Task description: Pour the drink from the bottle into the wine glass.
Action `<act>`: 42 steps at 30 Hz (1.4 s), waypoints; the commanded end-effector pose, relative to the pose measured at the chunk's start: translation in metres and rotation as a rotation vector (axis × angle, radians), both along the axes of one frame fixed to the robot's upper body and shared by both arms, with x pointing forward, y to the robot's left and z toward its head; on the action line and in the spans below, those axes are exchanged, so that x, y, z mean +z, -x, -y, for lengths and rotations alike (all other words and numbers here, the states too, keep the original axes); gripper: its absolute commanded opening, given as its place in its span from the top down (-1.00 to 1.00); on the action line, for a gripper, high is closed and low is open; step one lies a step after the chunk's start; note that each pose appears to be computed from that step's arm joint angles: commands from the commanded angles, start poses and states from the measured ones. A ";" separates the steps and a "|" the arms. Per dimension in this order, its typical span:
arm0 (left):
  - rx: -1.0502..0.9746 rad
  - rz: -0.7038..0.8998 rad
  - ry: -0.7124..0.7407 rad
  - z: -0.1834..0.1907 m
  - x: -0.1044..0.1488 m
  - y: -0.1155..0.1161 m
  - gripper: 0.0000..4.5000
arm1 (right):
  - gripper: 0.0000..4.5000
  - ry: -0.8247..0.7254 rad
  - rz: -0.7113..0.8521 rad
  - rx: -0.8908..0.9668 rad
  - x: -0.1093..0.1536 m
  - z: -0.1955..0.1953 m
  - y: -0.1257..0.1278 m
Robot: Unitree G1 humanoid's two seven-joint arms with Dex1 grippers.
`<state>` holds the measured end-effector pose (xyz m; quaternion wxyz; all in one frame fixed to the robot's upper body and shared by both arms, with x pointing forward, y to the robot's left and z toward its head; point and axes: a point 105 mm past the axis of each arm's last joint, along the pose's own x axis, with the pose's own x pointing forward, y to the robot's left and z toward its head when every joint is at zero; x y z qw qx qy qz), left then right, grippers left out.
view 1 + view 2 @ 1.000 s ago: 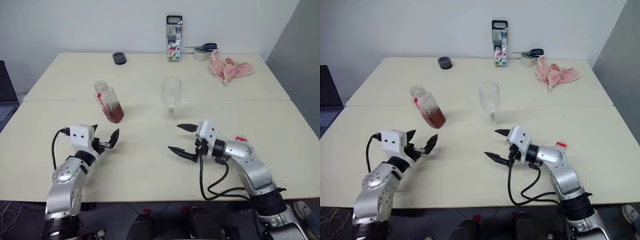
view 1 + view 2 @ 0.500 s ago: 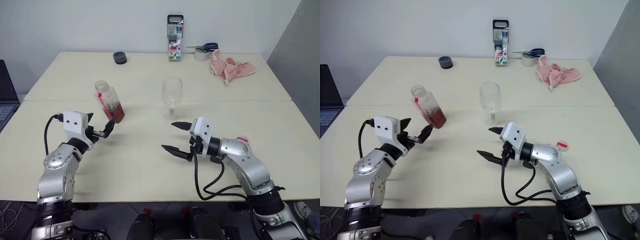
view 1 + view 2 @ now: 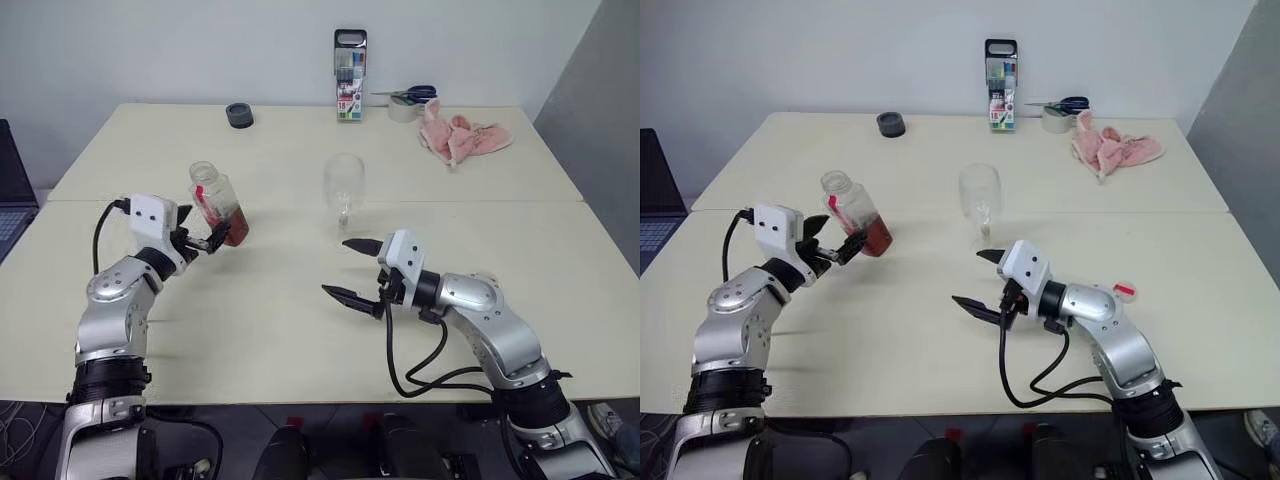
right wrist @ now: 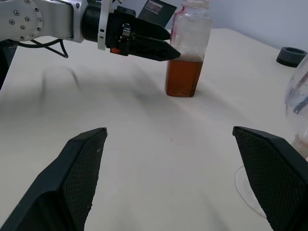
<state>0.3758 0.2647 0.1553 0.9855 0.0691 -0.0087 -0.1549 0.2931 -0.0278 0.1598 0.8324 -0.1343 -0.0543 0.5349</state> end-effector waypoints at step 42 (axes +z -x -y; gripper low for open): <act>-0.256 0.463 -0.570 0.120 0.116 -0.049 0.25 | -1.00 -0.250 0.060 -0.185 0.065 0.035 -0.002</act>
